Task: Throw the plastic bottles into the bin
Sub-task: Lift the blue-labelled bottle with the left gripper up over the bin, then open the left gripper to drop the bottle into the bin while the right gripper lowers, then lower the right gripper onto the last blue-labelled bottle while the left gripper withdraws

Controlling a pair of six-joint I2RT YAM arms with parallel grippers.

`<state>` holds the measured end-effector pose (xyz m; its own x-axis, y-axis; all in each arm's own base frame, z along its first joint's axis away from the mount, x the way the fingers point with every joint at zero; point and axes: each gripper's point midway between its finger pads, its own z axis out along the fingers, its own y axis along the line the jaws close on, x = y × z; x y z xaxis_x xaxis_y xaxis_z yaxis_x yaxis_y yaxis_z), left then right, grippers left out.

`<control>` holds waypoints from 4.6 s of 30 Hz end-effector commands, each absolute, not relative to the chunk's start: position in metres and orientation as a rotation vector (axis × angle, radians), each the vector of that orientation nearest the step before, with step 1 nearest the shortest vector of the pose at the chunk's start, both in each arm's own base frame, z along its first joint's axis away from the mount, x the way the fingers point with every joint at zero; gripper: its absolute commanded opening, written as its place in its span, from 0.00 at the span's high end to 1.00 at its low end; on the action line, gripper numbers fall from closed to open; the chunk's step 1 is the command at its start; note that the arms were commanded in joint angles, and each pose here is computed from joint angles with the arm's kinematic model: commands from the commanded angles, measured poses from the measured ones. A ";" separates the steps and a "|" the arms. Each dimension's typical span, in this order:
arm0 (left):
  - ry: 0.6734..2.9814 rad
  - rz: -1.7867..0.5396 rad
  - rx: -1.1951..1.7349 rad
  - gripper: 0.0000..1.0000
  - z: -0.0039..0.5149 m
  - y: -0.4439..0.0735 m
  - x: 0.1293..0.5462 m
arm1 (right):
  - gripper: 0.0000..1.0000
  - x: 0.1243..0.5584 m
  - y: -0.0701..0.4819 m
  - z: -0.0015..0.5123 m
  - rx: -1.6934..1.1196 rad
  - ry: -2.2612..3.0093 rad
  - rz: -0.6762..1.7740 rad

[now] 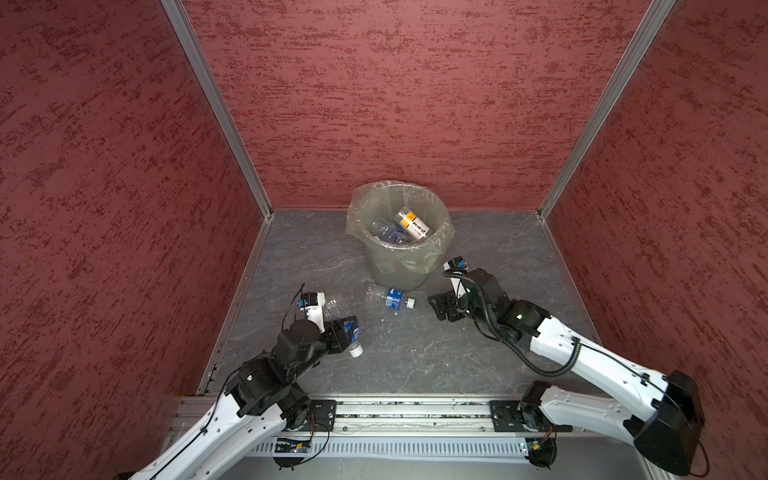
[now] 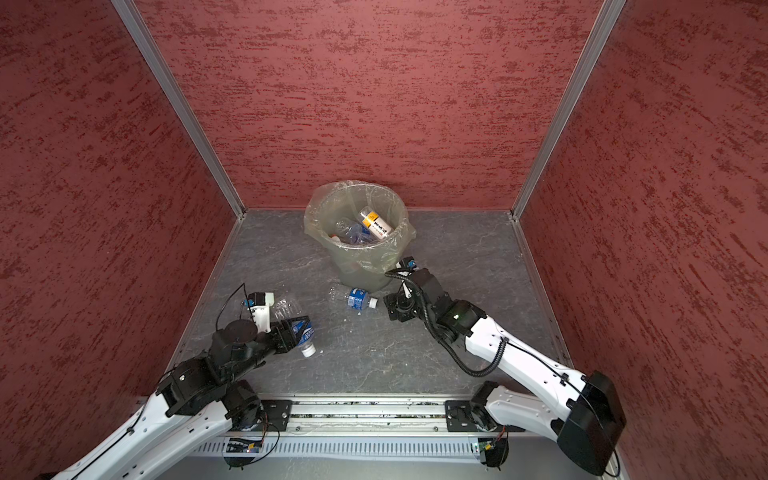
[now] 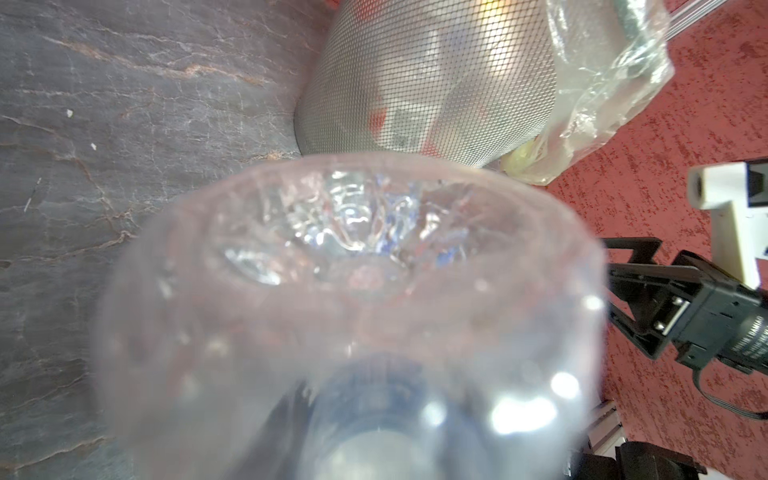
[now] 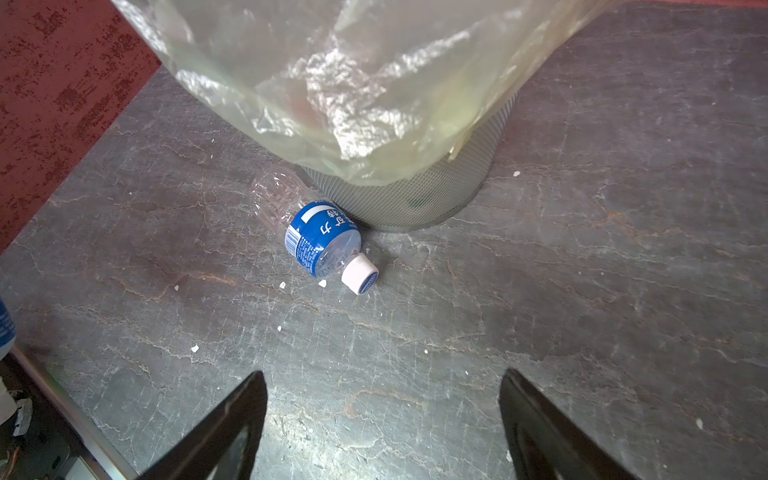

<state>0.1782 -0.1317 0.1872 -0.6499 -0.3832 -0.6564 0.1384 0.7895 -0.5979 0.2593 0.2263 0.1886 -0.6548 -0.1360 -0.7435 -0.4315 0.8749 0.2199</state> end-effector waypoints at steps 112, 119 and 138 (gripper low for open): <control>2.198 -0.813 -0.551 0.01 0.197 -0.061 0.245 | 0.03 0.288 0.395 0.102 -1.197 2.195 0.148; 2.202 -0.823 -0.562 0.01 0.192 -0.059 0.242 | 0.03 0.302 0.404 0.090 -1.204 2.201 0.126; 2.212 -0.842 -0.578 0.01 0.184 -0.058 0.243 | 0.06 0.300 0.406 0.055 -1.297 2.301 0.178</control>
<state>0.2435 -0.0576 0.1877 -0.6575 -0.6120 -0.4395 -0.1656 0.6865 -0.7080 0.3148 0.4050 0.0669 -0.4158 -0.7445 -0.5223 -0.7963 0.5755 -0.1864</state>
